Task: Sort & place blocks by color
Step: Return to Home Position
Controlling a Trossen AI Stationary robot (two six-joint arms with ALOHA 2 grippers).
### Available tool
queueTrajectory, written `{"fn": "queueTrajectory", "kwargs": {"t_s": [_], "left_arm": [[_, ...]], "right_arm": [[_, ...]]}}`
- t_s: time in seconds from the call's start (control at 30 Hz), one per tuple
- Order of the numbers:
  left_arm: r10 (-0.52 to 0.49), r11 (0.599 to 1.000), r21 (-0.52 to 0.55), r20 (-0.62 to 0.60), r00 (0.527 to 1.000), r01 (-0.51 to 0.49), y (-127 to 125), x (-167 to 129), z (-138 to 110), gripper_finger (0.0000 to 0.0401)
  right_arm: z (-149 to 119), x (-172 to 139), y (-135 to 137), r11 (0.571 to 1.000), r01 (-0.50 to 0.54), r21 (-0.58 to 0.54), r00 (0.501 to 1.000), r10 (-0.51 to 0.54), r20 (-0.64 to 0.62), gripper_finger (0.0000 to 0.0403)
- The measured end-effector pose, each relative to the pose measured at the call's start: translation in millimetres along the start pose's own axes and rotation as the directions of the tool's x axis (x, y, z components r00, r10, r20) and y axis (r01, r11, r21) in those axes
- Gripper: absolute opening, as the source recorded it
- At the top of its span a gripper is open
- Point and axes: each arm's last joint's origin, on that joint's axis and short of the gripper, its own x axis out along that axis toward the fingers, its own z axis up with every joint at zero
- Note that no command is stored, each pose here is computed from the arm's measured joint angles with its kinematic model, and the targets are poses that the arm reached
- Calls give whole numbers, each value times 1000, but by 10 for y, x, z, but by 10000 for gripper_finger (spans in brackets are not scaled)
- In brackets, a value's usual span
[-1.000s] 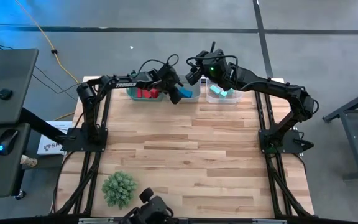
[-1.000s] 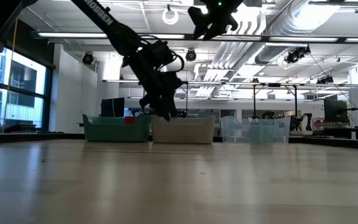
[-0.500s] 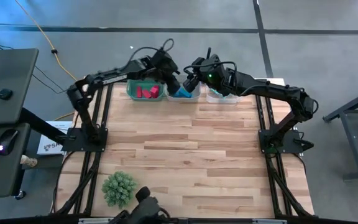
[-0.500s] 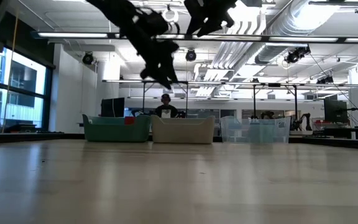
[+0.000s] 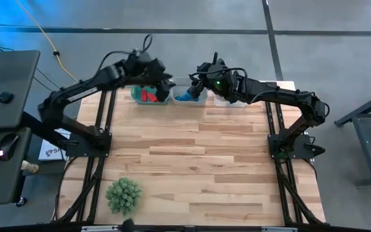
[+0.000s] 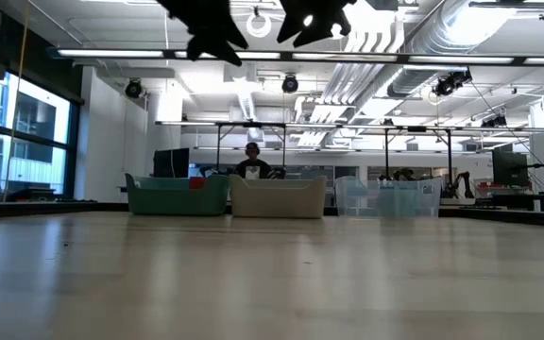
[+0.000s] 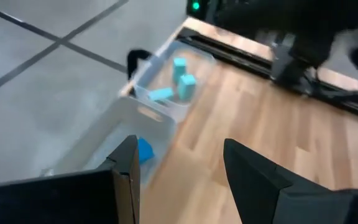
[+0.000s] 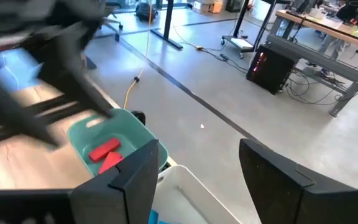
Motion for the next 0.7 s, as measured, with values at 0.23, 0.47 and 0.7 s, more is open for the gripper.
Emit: {"fn": "queueTrajectory", "kwargs": {"t_s": [0.23, 0.47, 0.7], "left_arm": [[-37, 998, -57, 51, 998, 40, -175, -385, -659, 148], [-59, 993, -90, 167, 984, 74, -228, -751, -1128, 149], [-14, 983, -175, 255, 967, 61, -227, -940, -1602, 149]], "right_arm": [[10, 30, -59, 1000, 18, 10, 1000, -18, 5, 213], [9, 76, -145, 999, 40, 12, 999, -40, 1, 213], [35, 108, -211, 998, 57, 35, 998, -58, 21, 213]]}}
